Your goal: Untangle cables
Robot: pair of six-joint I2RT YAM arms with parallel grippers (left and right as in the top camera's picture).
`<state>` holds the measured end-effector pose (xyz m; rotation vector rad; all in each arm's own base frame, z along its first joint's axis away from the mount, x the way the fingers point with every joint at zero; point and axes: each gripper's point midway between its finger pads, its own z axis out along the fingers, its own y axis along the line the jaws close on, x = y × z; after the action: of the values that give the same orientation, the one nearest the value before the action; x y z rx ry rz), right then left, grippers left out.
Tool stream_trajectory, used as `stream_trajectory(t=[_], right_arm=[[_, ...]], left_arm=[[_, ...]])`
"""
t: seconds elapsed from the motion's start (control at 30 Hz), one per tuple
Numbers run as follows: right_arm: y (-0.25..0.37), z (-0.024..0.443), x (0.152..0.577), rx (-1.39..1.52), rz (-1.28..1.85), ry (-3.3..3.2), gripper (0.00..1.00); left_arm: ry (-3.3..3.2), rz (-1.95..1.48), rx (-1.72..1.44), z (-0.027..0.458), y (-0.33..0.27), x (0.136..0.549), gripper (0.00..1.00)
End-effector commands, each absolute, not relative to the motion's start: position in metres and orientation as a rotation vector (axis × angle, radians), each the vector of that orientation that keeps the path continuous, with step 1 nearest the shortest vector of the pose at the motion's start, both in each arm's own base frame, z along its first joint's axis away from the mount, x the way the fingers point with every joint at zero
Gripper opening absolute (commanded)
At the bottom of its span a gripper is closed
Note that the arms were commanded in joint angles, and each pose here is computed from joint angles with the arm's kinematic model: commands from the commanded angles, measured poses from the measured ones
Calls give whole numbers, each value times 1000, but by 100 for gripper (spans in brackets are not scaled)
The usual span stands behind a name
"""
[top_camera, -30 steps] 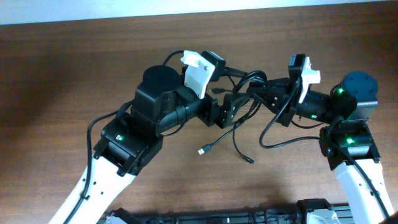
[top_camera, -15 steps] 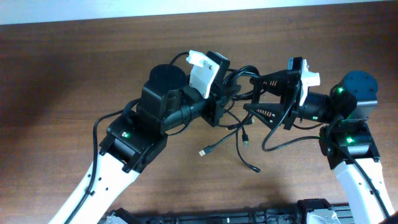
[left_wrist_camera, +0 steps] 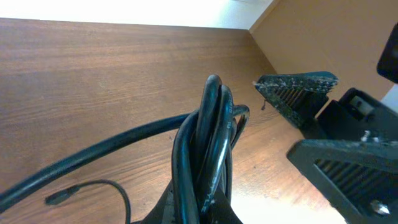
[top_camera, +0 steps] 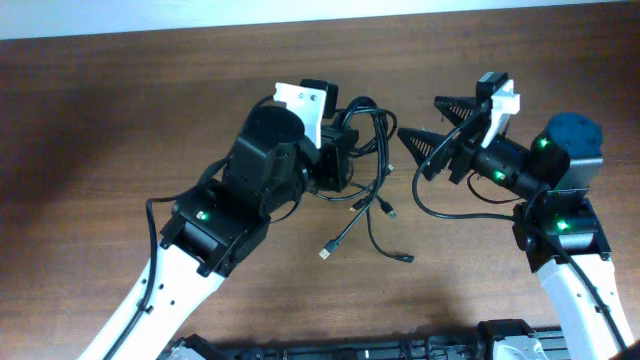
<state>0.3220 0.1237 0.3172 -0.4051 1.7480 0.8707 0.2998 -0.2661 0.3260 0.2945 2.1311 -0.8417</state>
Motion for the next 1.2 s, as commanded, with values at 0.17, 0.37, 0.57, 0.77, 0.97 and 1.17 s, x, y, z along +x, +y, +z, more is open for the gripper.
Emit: stream_trajectory(t=[0.17,0.37,0.57,0.77,0.97,1.17], right_arm=[[119,323,325,-478,751,1699,99],[117,323,326,-602,621,1640,98],[97,318,343,-498,481,1686,98],[85,315,350,-440,418,1707,98],[58,307,366,-245,326,1772,98],[48,285,381,-144,320,1845,98]], left_arm=[[2132,-997,267,339,-279,288,0],[2119,-1054,295,344,-295,275,0],[2120,-1080,343,344,-307,262,0],[2127,-1169,414,346,-316,248,0],[2142,-1236,471,346,-321,236,0],[2155,-1251,486,344,-321,232,0]])
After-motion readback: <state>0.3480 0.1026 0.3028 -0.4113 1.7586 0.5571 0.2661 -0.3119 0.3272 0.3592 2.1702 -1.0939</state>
